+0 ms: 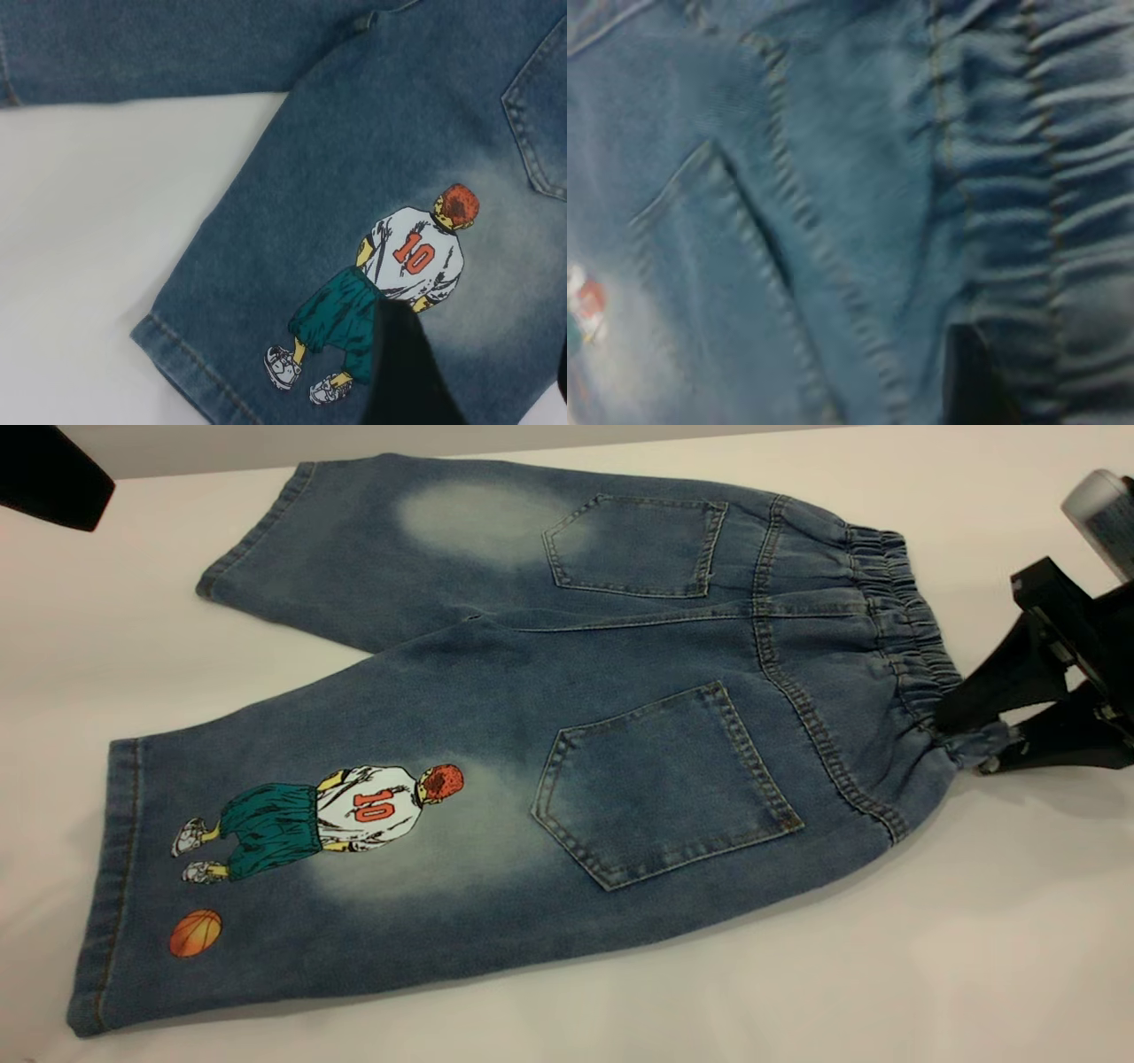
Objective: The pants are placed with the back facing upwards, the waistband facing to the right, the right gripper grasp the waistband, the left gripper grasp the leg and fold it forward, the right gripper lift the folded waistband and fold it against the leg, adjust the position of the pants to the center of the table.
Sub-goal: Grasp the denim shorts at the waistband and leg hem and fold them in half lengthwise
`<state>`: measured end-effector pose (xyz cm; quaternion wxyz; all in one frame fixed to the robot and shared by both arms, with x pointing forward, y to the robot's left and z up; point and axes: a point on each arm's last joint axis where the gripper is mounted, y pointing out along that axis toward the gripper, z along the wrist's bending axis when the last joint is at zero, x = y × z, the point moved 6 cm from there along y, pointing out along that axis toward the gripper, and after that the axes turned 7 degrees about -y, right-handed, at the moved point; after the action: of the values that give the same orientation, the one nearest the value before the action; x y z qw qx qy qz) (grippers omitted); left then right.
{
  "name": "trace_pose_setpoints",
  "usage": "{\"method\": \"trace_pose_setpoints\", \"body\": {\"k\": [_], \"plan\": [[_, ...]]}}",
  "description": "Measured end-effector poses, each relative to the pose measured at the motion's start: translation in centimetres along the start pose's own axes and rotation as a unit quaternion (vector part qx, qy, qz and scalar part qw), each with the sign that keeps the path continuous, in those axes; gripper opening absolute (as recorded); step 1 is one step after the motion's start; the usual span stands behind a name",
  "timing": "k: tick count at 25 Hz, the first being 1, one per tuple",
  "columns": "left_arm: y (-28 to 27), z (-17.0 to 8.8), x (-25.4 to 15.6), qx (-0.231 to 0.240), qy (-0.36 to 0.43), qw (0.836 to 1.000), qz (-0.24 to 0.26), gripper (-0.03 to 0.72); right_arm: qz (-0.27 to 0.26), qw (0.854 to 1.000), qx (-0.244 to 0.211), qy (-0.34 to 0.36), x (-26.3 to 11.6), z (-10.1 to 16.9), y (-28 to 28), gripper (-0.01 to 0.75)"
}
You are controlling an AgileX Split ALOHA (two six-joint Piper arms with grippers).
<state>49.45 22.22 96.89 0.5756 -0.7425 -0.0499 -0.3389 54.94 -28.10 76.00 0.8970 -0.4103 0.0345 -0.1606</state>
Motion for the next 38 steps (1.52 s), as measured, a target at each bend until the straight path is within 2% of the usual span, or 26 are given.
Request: {"method": "trace_pose_setpoints", "body": {"k": [7, 10, 12, 17, 19, 22, 27, 33, 38], "plan": [[0.0, 0.0, 0.0, 0.0, -0.001, 1.0, 0.0, 0.384, 0.017, 0.998, 0.044, 0.027, -0.4, -0.2, 1.6, 0.298], [0.0, 0.0, -0.1, -0.002, 0.0, 1.0, 0.002, 0.384, 0.01, 0.999, 0.045, 0.015, -0.2, -0.2, 1.6, 0.281], [0.0, -0.1, -0.2, -0.003, 0.001, 1.0, 0.005, 0.384, 0.006, 0.999, 0.041, 0.014, -0.1, -0.3, 1.7, 0.247], [0.0, -0.1, -0.3, -0.003, 0.003, 1.0, 0.008, 0.384, 0.001, 1.0, 0.027, 0.013, 0.1, -0.7, 1.5, 0.075], [0.0, -0.2, -0.5, -0.006, 0.006, 1.0, 0.018, 0.384, -0.008, 1.0, 0.021, 0.012, 0.4, -0.9, 1.1, 0.041], [0.1, -0.1, -1.0, -0.005, 0.018, 0.999, 0.035, 0.384, -0.032, 0.999, 0.013, 0.004, 1.4, -0.6, -0.1, 0.038], [1.1, 0.5, -2.2, 0.0, 0.038, 0.996, 0.08, 0.384, -0.077, 0.997, 0.032, -0.007, 3.3, 1.5, -2.3, 0.038], [3.3, 0.1, -3.7, -0.027, 0.036, 0.989, 0.142, 0.384, -0.089, 0.994, 0.061, 0.002, 3.7, 2.4, -2.5, 0.038], [4.9, -0.3, -4.8, -0.027, 0.088, 0.978, 0.187, 0.384, -0.102, 0.991, 0.087, 0.004, 4.1, 3.1, -2.7, 0.038]]}}
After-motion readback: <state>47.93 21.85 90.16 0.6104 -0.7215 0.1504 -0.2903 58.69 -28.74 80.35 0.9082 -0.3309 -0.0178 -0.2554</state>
